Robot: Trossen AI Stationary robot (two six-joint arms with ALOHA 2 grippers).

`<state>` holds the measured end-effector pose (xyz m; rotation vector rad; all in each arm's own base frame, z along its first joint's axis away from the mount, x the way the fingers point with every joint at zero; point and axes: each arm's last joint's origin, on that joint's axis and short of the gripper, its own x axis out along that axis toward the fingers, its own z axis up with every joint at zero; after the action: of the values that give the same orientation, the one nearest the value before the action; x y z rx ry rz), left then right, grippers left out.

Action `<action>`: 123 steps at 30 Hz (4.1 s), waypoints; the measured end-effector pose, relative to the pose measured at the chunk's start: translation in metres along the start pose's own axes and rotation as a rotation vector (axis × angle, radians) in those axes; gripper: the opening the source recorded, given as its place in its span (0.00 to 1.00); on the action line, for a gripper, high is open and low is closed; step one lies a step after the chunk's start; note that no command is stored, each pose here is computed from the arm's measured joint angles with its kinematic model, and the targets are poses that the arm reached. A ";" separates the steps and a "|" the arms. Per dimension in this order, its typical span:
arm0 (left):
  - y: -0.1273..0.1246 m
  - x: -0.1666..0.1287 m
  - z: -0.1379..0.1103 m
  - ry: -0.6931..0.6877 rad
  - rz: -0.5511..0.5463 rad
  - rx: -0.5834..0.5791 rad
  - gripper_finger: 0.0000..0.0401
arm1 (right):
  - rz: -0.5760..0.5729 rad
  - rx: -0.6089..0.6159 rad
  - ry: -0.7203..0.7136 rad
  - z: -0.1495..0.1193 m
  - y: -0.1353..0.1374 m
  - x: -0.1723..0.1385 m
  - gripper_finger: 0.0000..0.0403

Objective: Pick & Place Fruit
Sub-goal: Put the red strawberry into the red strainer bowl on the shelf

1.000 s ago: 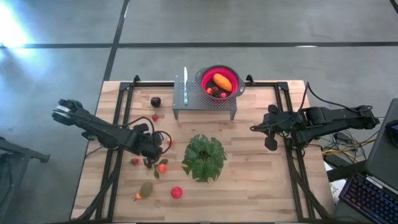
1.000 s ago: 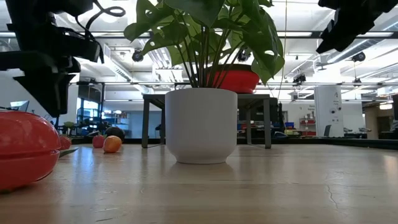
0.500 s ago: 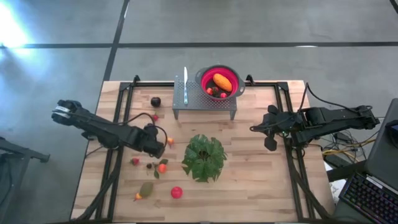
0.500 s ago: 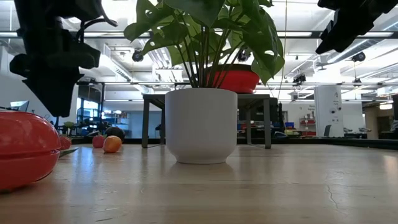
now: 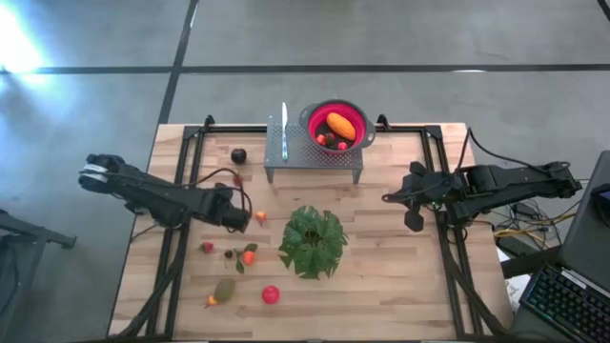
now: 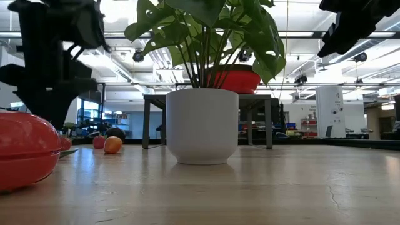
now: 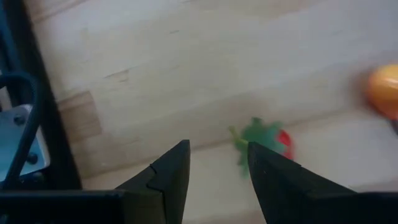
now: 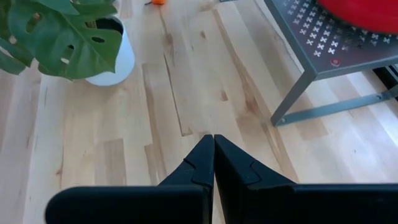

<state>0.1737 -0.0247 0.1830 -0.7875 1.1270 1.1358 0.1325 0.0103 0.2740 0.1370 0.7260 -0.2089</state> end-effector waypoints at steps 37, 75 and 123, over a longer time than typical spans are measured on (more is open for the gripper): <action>0.001 0.037 -0.004 0.004 -0.118 -0.041 0.24 | -0.010 0.017 0.034 -0.009 -0.001 0.008 0.02; 0.007 -0.023 0.026 -0.066 -0.252 1.494 0.07 | -0.012 0.004 0.040 -0.011 -0.001 0.009 0.02; -0.030 0.031 0.017 0.166 -0.132 1.751 0.04 | -0.010 -0.021 0.039 -0.010 -0.001 0.009 0.02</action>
<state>0.2081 -0.0082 0.1566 0.4500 1.6278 -0.2785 0.1324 0.0103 0.2599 0.1172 0.7675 -0.2088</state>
